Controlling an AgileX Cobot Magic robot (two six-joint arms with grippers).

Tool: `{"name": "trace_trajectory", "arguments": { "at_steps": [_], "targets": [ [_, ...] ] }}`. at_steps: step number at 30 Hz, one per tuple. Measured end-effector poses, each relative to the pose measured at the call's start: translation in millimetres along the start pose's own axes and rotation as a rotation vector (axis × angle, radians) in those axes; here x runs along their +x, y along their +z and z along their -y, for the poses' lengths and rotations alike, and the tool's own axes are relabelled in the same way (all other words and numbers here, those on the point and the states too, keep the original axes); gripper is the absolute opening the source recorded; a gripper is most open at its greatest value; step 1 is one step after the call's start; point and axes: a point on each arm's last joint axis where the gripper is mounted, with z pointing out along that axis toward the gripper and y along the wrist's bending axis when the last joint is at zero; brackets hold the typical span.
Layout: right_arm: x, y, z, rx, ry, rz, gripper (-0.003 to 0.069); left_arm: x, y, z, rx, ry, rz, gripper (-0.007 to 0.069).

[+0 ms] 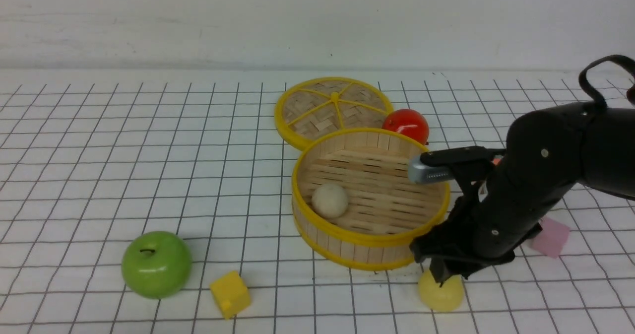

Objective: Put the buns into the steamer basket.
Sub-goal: Use the right arm to grab a steamed stuffed bun

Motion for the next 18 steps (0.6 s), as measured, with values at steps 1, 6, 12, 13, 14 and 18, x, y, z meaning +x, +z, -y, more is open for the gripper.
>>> {"name": "trace_trajectory", "arguments": {
  "at_steps": [1, 6, 12, 13, 14, 18],
  "targets": [
    [-1.5, 5.6, 0.6, 0.002, 0.002, 0.002, 0.0322, 0.0, 0.0, 0.0, 0.000, 0.000, 0.000, -0.0013],
    [-3.5, 21.6, 2.3, 0.007, 0.008, -0.011, 0.0317, 0.0, 0.0, 0.0, 0.000, 0.000, 0.000, -0.0013],
    [-6.5, 33.1, 3.9, 0.016, 0.005, -0.009, 0.0263, 0.0, 0.0, 0.0, 0.000, 0.000, 0.000, -0.0010],
    [-6.4, 33.4, 3.9, 0.016, 0.005, -0.010, 0.0253, 0.0, 0.0, 0.0, 0.000, 0.000, 0.000, -0.0009],
    [-6.6, 33.9, 4.0, 0.017, 0.005, -0.011, 0.0237, 0.0, 0.0, 0.0, 0.000, 0.000, 0.000, -0.0007],
    [-5.8, 33.9, 4.1, 0.017, 0.005, -0.020, 0.0136, 0.0, 0.0, 0.0, 0.000, 0.000, 0.000, -0.0002]
  ]
}}
